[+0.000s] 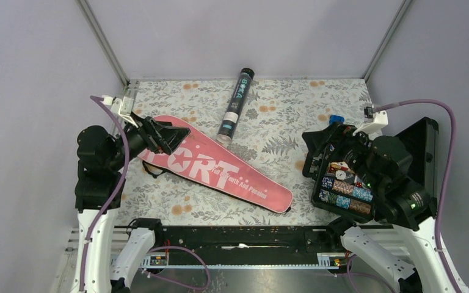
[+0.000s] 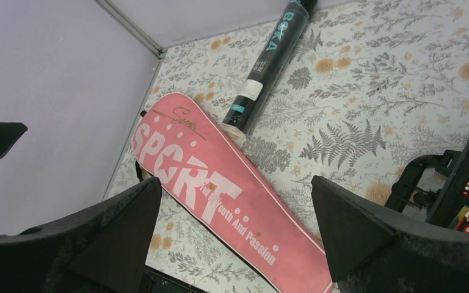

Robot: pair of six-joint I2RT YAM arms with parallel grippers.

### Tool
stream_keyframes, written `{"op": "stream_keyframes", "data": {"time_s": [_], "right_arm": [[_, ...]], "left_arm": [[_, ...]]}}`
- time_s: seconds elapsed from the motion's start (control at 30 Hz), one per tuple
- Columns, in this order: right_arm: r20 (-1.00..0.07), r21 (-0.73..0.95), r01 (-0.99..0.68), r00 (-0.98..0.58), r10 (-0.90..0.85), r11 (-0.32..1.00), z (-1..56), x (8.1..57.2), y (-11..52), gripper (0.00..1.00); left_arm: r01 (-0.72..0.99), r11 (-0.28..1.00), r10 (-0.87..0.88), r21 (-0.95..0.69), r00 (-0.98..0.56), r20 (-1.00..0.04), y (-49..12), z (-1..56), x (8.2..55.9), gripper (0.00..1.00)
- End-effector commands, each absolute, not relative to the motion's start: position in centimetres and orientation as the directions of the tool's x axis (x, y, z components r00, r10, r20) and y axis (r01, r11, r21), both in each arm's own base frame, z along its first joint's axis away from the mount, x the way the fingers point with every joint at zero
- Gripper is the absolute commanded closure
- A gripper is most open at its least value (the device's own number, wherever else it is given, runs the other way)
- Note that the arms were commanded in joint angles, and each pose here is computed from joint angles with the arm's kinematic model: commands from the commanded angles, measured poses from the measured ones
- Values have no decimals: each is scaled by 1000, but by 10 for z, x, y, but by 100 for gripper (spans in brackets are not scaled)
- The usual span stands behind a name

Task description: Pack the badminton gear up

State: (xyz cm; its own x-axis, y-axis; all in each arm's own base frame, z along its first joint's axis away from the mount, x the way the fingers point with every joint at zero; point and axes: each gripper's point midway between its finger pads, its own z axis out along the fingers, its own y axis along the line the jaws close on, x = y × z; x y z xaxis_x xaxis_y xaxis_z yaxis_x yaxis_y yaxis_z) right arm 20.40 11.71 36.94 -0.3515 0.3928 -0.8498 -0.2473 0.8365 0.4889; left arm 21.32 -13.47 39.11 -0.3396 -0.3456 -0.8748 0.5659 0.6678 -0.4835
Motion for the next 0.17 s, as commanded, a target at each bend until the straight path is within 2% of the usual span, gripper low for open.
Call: {"op": "stream_keyframes", "data": {"time_s": [0.0, 0.13], "right_arm": [[-828, 510, -244, -401, 393, 825, 357, 203, 124, 0], [-836, 491, -230, -396, 381, 840, 356, 204, 120, 0]], "left_arm": [[561, 678, -368, -475, -300, -880, -131, 402, 215, 1], [551, 691, -367, -467, -289, -884, -129, 402, 216, 1]]}}
